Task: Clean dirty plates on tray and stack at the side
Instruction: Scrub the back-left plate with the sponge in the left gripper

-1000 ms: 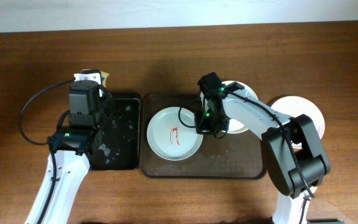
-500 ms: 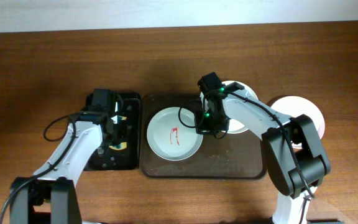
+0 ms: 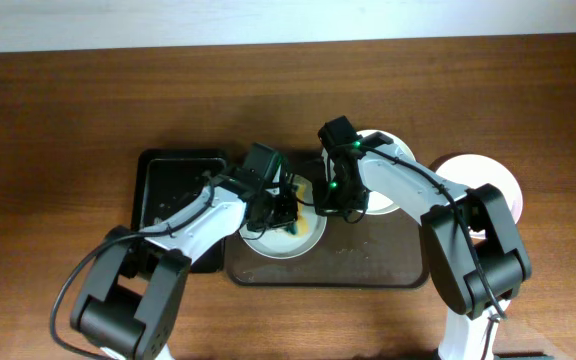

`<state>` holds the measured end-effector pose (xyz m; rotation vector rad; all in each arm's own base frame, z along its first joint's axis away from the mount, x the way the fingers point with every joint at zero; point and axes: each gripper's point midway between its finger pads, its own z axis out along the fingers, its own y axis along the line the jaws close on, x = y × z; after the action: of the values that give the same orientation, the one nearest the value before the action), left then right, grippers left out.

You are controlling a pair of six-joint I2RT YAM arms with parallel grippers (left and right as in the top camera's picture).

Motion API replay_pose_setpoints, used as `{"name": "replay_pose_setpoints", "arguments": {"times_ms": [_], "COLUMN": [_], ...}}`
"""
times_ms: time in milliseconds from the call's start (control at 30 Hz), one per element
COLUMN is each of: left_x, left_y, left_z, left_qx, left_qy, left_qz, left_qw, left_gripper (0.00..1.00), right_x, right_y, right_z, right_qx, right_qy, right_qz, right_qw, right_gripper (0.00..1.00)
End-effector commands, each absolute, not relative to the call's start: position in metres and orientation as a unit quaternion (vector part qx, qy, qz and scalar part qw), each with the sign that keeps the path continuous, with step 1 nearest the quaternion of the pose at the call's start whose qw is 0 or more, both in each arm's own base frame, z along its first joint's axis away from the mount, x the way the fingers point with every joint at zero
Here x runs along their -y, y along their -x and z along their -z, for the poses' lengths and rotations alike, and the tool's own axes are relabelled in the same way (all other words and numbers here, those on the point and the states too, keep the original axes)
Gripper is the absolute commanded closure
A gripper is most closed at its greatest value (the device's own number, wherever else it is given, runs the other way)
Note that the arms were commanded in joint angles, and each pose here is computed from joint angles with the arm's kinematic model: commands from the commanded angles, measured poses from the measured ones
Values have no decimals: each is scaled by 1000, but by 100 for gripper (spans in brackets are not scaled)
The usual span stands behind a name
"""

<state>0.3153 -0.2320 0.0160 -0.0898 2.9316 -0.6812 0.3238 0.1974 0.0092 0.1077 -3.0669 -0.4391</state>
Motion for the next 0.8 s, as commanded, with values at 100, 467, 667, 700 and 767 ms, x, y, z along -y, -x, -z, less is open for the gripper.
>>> {"name": "replay_pose_setpoints", "arguments": {"times_ms": [100, 467, 667, 700, 767], "left_x": [147, 202, 132, 143, 186], "left_y": [-319, -295, -331, -317, -283], "left_z": [-3, -20, -10, -6, -9], "left_qx": [-992, -989, -989, -994, -991], "left_qy": [82, -53, 66, 60, 6], "left_qz": [16, 117, -21, 11, 134], "left_qw": [99, 69, 131, 92, 3], "left_gripper": [100, 100, 100, 100, 100], "right_x": [-194, -193, -193, -193, -192], "right_y": [-317, -317, -316, -316, -315], "right_z": [-5, -5, -5, -5, -5], "right_qx": [991, 991, 991, 991, 991], "right_qy": [-40, -40, -39, -39, -39], "right_qz": [127, 126, 125, 125, 125], "right_qw": [25, 27, 29, 29, 30], "right_gripper": [96, 96, 96, 96, 96]}}
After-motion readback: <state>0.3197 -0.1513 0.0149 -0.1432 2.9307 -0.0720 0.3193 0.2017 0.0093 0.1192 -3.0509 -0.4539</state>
